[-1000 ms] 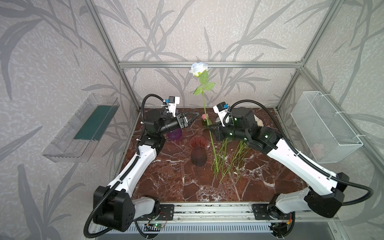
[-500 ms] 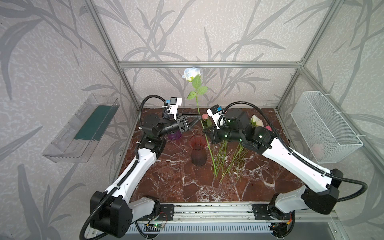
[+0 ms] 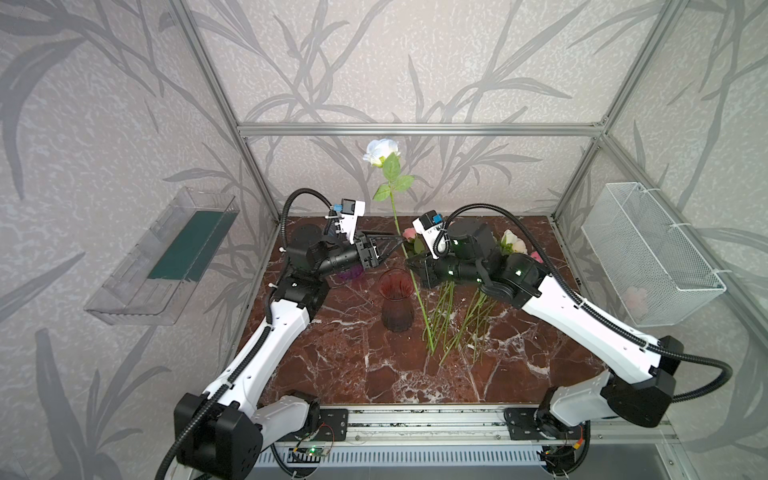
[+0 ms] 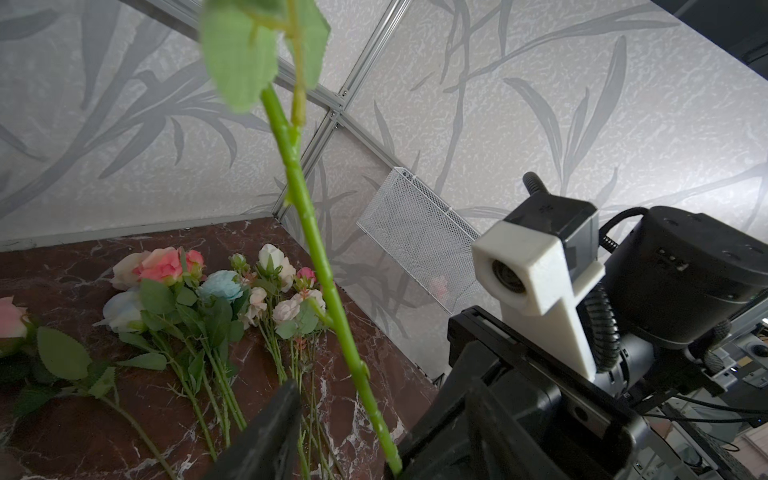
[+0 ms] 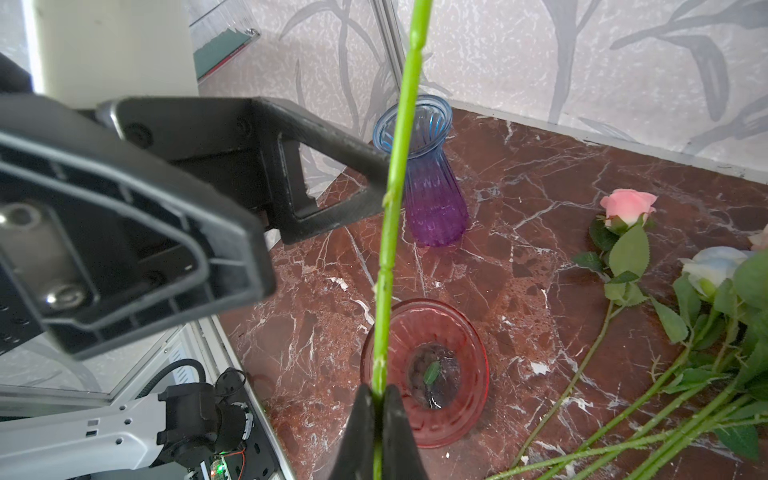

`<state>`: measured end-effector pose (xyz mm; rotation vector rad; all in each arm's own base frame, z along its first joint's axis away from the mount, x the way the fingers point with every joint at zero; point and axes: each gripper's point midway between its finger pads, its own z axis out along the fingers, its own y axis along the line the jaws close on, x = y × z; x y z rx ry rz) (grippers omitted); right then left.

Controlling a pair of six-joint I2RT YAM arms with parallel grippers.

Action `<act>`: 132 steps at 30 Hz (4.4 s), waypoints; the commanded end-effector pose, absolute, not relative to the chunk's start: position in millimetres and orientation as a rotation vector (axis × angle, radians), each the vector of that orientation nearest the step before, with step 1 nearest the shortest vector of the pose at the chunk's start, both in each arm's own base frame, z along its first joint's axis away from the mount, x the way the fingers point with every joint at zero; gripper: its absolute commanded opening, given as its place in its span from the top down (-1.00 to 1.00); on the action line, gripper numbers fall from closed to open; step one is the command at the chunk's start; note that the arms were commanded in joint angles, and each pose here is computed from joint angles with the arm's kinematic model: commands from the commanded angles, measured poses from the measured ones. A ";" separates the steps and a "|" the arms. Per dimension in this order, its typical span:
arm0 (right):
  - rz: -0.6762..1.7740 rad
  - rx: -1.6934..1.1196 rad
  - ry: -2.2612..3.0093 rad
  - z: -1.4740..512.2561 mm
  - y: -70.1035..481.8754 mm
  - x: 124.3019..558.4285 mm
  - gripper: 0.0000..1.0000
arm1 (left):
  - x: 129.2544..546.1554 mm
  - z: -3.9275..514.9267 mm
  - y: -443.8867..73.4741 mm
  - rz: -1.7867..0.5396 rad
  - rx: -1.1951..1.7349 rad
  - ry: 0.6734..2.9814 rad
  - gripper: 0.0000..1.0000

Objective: Arrange the flowers into the vase
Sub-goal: 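Grasp the white rose stem with the left gripper while the right gripper releases, then lower the white rose stem into the pink vase with the left gripper, then grasp and lift a pink rose with the right gripper while the left gripper withdraws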

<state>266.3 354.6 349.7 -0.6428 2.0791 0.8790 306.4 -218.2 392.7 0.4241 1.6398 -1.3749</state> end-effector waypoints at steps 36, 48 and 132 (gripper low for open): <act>0.899 -0.221 1.976 370.8 217.6 280.5 0.07 | 341.2 516.5 -169.9 -0.810 0.337 1.457 1.00; 0.954 -0.182 2.016 342.8 213.8 291.6 0.08 | 362.3 439.9 -200.1 -0.743 0.425 1.560 1.00; 0.696 0.000 2.320 184.1 307.8 484.6 1.00 | 177.7 295.8 -93.2 -0.653 0.039 1.875 -0.61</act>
